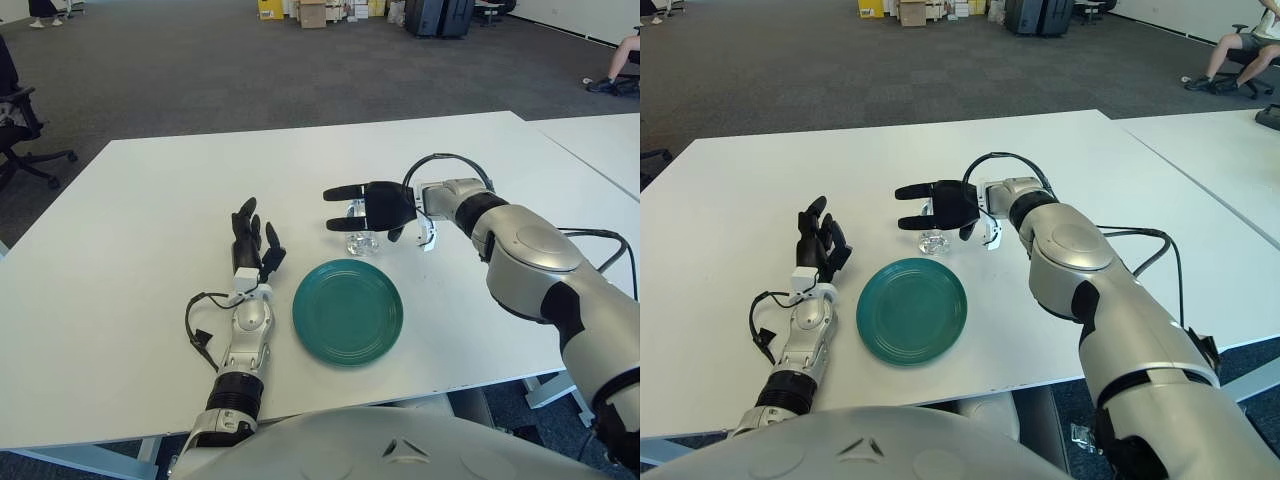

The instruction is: Put the bottle into the plate.

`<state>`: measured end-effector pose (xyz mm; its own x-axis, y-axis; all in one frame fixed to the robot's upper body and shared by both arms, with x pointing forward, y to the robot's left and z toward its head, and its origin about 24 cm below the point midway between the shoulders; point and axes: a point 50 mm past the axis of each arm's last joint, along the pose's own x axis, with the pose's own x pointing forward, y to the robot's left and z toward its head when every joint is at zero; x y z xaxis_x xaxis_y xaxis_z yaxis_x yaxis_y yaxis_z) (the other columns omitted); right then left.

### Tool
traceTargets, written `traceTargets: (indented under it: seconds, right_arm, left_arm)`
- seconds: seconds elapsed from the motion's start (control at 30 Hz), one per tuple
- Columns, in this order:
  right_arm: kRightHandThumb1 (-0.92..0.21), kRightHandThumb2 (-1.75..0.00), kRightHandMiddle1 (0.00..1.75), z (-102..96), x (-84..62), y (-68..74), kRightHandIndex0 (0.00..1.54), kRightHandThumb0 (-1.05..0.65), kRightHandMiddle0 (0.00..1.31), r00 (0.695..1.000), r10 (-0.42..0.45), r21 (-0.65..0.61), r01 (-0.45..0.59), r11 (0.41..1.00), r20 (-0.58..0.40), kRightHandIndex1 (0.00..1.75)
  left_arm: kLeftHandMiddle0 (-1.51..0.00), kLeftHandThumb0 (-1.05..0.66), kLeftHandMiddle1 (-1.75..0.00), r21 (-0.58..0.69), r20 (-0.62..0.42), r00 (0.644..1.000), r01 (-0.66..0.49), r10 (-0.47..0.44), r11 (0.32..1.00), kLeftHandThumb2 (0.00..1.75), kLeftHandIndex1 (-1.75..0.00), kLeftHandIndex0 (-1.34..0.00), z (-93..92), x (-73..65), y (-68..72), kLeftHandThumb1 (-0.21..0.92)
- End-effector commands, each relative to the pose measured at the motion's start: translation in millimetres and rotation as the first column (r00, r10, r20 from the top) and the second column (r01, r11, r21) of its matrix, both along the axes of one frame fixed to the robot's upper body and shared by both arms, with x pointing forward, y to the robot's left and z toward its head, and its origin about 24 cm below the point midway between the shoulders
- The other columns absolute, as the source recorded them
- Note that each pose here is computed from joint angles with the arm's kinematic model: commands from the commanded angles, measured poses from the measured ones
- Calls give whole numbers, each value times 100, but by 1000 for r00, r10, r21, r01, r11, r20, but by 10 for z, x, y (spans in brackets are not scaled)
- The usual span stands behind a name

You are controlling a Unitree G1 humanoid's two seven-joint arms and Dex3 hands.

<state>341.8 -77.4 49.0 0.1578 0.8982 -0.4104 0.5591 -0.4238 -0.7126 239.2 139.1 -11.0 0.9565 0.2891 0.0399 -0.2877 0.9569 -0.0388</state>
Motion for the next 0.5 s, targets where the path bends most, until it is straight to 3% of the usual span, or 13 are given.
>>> traceTargets:
  seconds: [0.0, 0.47]
  right_arm:
    - [-92, -32, 9, -7, 9, 23, 0, -81, 0, 1000, -28, 19, 28, 999, 8, 0]
    - [-92, -28, 6, -57, -16, 72, 0, -84, 0, 1000, -17, 23, 17, 1000, 24, 0]
  left_arm:
    - [-34, -77, -1, 2, 8, 1000, -4, 4, 1000, 82, -79, 0, 15, -7, 12, 92]
    - [-34, -77, -1, 0, 8, 1000, -12, 12, 1000, 82, -78, 0, 21, -6, -7, 92]
